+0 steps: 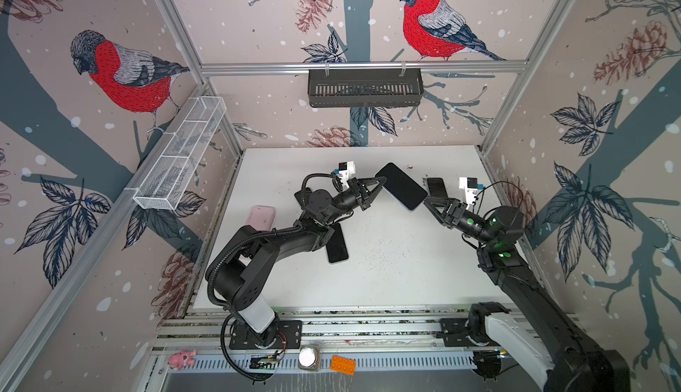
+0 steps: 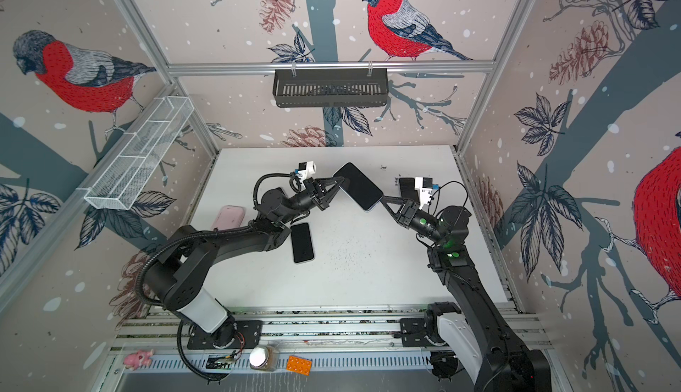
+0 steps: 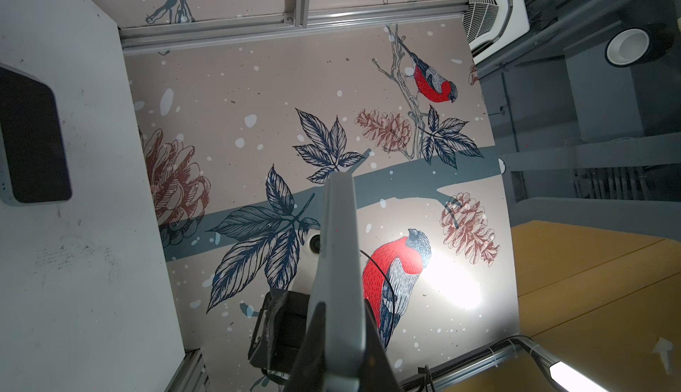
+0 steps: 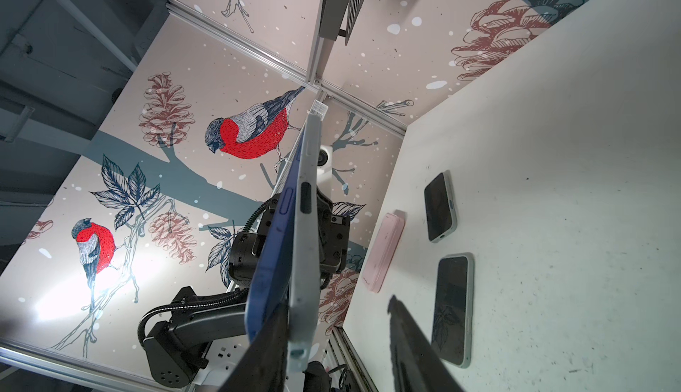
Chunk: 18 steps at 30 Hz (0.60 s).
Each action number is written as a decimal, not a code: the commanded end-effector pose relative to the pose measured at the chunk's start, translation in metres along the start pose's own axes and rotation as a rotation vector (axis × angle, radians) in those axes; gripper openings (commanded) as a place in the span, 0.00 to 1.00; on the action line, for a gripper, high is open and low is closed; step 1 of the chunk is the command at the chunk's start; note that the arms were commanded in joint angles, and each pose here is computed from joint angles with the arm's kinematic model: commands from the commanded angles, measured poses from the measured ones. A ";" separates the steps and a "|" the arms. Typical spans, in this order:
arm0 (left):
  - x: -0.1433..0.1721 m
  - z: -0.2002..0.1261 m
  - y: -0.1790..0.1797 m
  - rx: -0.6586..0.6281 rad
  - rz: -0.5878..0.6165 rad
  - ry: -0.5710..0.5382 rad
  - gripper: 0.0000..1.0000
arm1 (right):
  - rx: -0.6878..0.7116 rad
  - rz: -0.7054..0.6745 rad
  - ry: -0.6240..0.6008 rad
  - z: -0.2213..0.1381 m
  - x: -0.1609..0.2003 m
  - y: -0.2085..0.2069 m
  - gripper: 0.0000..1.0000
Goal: Take the phone out of the phone case
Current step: Remove the phone case from the phone.
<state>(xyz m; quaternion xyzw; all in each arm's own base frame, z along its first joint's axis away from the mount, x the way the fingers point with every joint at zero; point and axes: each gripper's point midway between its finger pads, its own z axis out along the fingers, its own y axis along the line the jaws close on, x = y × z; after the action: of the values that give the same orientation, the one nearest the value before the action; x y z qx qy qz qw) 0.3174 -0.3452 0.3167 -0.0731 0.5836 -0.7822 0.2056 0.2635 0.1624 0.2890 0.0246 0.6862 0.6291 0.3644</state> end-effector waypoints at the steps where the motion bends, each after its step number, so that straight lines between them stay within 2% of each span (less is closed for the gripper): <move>1: 0.006 0.003 -0.028 0.108 0.039 0.024 0.00 | -0.025 -0.033 -0.015 0.001 -0.003 0.005 0.44; 8: 0.009 0.008 -0.022 0.090 0.041 0.037 0.00 | -0.031 -0.013 -0.017 0.002 -0.002 0.003 0.37; 11: 0.012 0.011 -0.016 0.060 0.048 0.052 0.00 | -0.055 0.000 -0.008 0.002 0.001 0.006 0.31; 16: 0.013 0.015 -0.004 0.001 0.059 0.067 0.00 | -0.020 0.007 -0.009 0.000 0.003 -0.004 0.15; 18: 0.012 0.015 0.003 -0.028 0.062 0.065 0.00 | -0.020 0.013 -0.015 -0.002 0.003 -0.005 0.12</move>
<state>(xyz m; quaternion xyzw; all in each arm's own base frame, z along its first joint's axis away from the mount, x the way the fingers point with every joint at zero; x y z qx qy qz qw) 0.3185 -0.3618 0.3087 -0.0572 0.6064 -0.7665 0.2037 0.2634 0.1630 0.2801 0.0327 0.6824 0.6361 0.3586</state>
